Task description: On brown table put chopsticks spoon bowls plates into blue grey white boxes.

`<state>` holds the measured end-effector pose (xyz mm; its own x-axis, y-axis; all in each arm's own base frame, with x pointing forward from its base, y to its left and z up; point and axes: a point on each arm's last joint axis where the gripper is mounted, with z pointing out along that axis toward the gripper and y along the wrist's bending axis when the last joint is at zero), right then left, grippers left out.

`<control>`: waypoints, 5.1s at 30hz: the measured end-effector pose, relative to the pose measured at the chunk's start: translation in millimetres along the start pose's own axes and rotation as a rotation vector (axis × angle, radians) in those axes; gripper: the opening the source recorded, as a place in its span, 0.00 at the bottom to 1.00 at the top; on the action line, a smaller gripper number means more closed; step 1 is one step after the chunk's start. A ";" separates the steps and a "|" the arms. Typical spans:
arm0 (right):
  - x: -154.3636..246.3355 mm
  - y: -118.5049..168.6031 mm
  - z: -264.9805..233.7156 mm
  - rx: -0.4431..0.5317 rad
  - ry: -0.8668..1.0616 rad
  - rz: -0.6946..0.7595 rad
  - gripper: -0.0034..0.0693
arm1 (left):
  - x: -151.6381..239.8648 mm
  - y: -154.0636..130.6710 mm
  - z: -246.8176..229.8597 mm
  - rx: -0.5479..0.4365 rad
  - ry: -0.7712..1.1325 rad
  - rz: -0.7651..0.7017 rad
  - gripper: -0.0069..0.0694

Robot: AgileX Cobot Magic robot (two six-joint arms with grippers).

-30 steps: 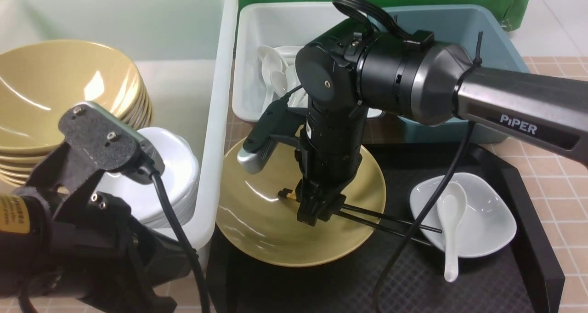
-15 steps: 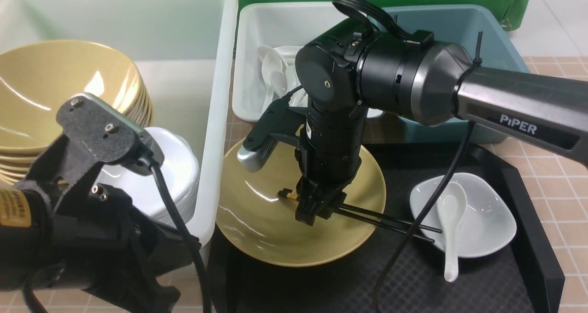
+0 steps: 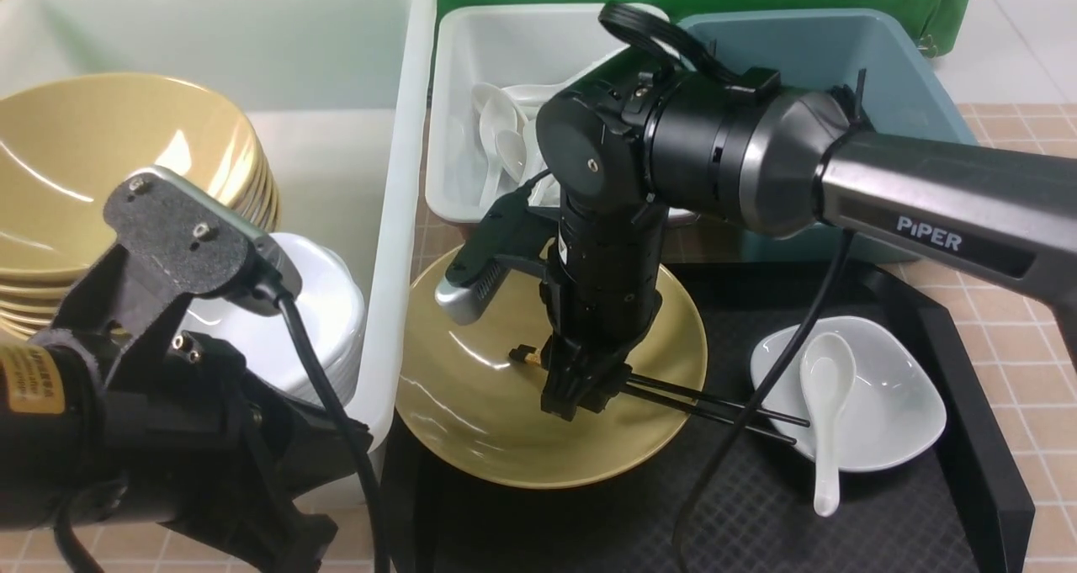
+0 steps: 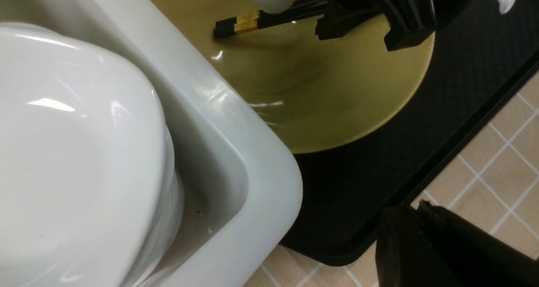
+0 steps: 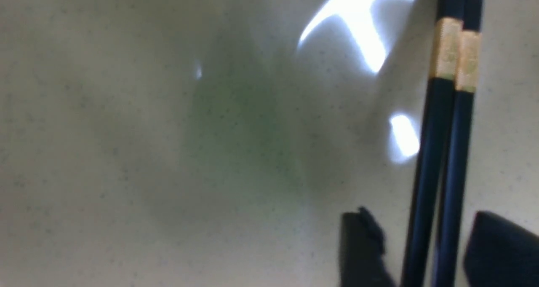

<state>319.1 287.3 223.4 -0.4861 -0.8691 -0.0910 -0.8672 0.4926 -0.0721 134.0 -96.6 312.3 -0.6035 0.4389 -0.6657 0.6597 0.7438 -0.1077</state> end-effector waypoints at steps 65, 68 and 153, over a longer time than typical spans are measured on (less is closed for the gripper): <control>179.8 -91.9 -83.9 0.012 -0.209 0.780 0.72 | 21.3 -11.5 -35.0 -0.036 -0.406 0.131 0.09; 180.8 -75.8 -52.9 -0.012 -0.171 0.811 0.72 | 38.8 -8.5 -23.3 -0.053 -0.425 0.101 0.09; 135.6 -59.5 -239.9 0.139 -0.596 0.280 0.10 | -104.5 -28.6 81.7 0.139 0.327 0.530 0.09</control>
<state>279.0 129.6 453.6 -0.5134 -0.5550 -0.6545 -0.6759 0.7314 -0.0901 214.8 -204.8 324.7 -0.2698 0.8770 -0.3975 0.9451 0.3203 0.0652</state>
